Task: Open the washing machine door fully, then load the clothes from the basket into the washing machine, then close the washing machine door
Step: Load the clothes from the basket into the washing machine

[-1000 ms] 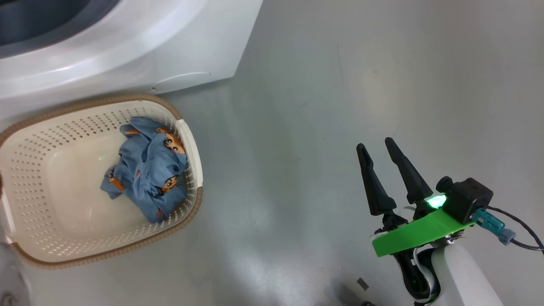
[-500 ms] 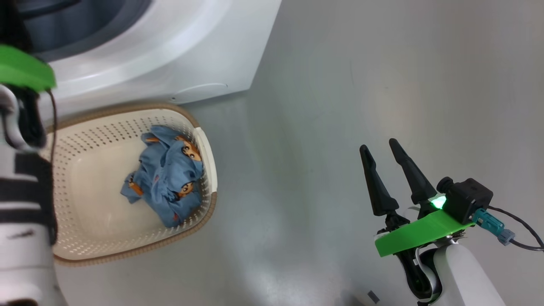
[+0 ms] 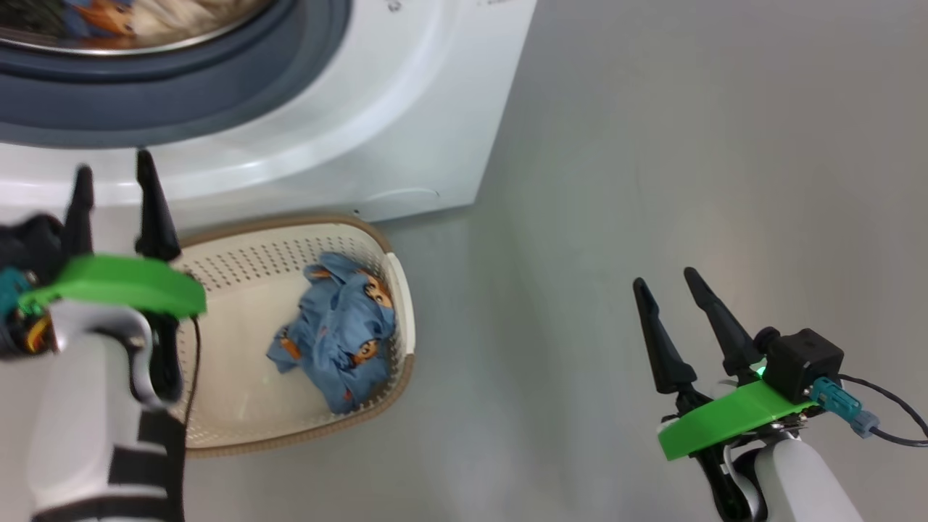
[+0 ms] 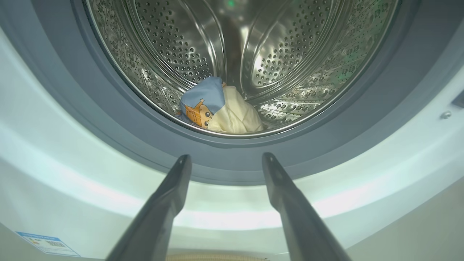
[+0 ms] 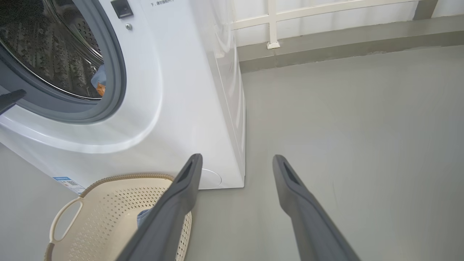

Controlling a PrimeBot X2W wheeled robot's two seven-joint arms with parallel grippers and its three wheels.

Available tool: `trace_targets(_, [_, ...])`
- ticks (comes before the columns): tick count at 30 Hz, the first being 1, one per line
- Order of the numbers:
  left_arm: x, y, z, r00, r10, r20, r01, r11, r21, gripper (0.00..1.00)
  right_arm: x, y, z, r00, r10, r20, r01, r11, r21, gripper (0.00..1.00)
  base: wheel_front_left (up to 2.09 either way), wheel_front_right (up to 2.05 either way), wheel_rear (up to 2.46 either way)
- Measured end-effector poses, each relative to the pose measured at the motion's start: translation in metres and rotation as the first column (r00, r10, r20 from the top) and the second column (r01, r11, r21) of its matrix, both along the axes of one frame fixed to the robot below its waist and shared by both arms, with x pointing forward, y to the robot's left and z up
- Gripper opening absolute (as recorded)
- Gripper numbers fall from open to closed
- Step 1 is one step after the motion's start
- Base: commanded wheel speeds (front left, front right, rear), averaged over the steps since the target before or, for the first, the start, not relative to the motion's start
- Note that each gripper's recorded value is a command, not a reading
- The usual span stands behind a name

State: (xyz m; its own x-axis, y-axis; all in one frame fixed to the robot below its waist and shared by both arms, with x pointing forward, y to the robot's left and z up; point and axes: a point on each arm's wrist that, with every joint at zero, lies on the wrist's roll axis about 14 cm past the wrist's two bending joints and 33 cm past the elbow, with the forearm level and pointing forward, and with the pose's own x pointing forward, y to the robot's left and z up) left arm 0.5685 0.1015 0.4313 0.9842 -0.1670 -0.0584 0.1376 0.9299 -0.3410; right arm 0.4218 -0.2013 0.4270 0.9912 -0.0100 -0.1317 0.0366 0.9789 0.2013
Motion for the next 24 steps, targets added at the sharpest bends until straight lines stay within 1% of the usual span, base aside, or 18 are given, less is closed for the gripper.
trace_targets(13, [-0.091, 0.035, -0.001, 0.998, 0.047, -0.043, -0.044, 0.997, 0.071, 1.00, -0.025, -0.004, 0.020, 0.999, 0.022, 0.035, -0.021, 0.999, -0.027, 1.00, 0.00, 0.00, 0.00])
trace_targets(24, [-0.158, 0.066, 0.006, 0.993, 0.112, -0.046, -0.107, 0.989, 0.098, 1.00, -0.055, -0.002, 0.026, 0.998, 0.034, 0.043, -0.033, 0.999, -0.026, 1.00, 0.00, 0.00, 0.00])
